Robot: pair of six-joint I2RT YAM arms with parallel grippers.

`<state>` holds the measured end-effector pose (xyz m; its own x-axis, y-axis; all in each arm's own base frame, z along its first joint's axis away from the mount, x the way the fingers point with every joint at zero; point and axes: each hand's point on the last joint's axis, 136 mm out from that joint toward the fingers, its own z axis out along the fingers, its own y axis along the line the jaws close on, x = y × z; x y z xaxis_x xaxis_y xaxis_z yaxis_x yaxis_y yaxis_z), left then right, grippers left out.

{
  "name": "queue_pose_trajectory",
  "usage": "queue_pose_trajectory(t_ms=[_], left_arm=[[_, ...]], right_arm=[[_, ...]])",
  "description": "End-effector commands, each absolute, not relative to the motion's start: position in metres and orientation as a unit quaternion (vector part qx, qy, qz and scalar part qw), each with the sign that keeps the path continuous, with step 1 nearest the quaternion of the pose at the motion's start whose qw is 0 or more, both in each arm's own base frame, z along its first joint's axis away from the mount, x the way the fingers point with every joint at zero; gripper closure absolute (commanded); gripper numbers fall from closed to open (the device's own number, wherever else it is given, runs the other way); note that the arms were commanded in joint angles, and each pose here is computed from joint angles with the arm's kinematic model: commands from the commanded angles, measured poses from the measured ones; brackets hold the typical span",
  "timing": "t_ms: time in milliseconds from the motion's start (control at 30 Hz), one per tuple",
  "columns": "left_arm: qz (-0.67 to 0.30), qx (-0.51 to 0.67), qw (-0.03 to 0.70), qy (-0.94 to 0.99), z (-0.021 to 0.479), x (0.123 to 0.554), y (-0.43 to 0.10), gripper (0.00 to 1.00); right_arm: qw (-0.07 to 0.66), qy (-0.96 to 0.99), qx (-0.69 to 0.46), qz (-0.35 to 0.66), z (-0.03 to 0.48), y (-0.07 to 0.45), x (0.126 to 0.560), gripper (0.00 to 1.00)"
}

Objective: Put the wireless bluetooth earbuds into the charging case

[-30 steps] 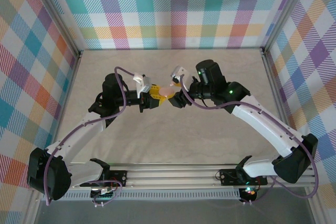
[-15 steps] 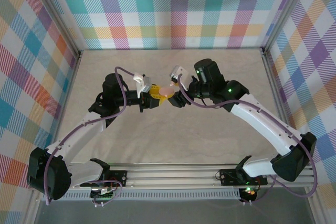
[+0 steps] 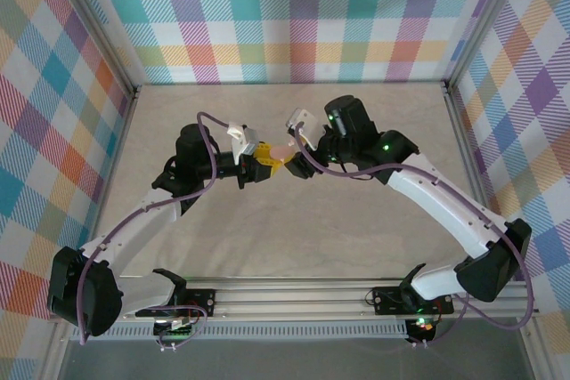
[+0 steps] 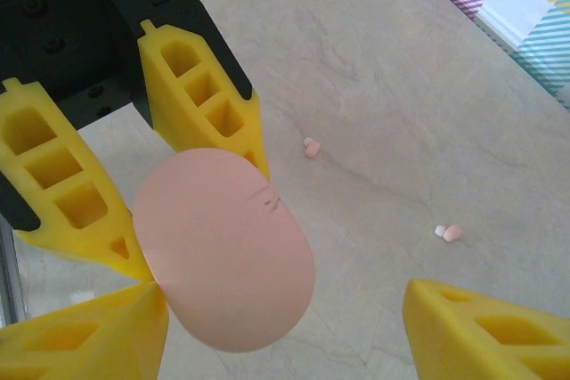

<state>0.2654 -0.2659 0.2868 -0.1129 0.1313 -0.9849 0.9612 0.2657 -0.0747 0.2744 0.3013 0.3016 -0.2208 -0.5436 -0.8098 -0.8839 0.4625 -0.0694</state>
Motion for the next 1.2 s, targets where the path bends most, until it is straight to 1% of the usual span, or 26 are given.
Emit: queue_pose_trajectory(t_ms=[0, 267, 533, 700, 1000, 1167], left_arm=[[-0.452, 0.481, 0.482, 0.576, 0.297, 0.24, -0.276, 0.89], [-0.453, 0.482, 0.478, 0.578, 0.294, 0.241, -0.277, 0.9], [-0.454, 0.468, 0.469, 0.595, 0.288, 0.248, -0.278, 0.92], [-0.445, 0.443, 0.462, 0.626, 0.277, 0.261, -0.275, 0.94], [-0.424, 0.401, 0.462, 0.668, 0.263, 0.284, -0.267, 0.93], [-0.424, 0.395, 0.462, 0.672, 0.26, 0.29, -0.266, 0.92]], right_arm=[[0.456, 0.761, -0.429, 0.172, 0.324, 0.29, 0.309, 0.3], [0.462, 0.762, -0.419, 0.175, 0.331, 0.288, 0.313, 0.31], [0.445, 0.774, -0.412, 0.182, 0.322, 0.29, 0.315, 0.31], [0.438, 0.771, -0.408, 0.217, 0.33, 0.296, 0.307, 0.3], [0.428, 0.763, -0.397, 0.277, 0.344, 0.304, 0.292, 0.3], [0.428, 0.761, -0.394, 0.286, 0.344, 0.306, 0.291, 0.3]])
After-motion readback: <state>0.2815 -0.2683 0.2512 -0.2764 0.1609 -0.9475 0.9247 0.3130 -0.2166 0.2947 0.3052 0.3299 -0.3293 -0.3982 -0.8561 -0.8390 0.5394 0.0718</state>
